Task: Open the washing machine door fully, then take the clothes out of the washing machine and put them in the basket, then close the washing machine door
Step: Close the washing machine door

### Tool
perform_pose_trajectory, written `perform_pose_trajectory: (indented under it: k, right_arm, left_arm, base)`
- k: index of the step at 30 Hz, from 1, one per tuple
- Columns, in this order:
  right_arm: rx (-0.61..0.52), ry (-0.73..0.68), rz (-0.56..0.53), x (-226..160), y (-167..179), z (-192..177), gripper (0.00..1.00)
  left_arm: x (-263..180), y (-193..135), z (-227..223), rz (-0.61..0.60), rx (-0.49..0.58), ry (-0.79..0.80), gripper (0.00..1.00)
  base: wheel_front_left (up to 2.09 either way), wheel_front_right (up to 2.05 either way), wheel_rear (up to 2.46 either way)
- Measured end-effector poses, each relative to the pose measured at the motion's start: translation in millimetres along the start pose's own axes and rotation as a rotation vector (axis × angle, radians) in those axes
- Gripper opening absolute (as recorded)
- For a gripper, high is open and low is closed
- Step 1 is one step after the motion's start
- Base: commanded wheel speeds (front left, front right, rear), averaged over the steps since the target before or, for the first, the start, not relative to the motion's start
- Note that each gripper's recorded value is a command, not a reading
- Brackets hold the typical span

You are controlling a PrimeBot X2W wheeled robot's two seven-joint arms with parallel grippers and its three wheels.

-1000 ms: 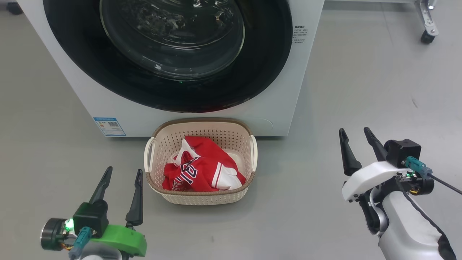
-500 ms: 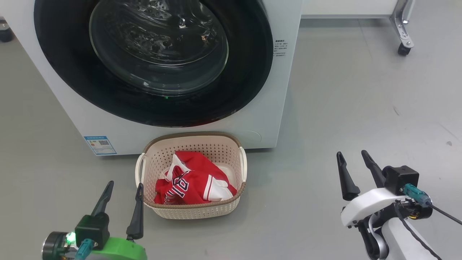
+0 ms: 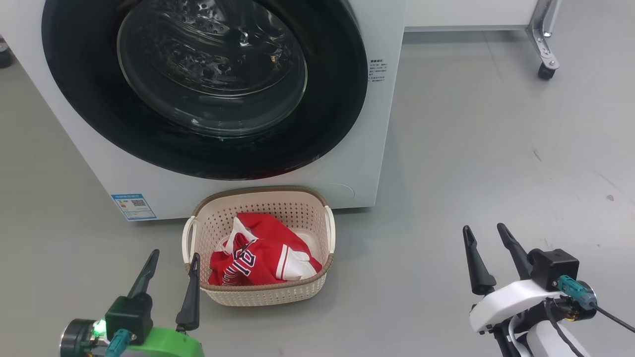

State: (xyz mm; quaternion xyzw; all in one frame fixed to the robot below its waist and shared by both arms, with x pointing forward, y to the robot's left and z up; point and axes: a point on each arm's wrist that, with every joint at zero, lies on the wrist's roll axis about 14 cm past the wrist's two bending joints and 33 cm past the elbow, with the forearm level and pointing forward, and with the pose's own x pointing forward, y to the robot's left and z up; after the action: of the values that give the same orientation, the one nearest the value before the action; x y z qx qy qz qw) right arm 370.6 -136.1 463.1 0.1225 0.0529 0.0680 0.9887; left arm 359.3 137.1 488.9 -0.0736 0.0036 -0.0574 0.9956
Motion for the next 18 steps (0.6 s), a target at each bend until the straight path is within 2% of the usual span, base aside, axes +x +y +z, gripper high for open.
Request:
perform_pose_trajectory:
  k: [18]
  right_arm:
    - [0.000,-0.027,-0.014,-10.0,-1.6,6.8,1.00]
  left_arm:
    - [-2.1,-1.2,-2.2,-0.005,-0.001,0.012,1.00]
  base:
    - [0.00,0.00,0.00]
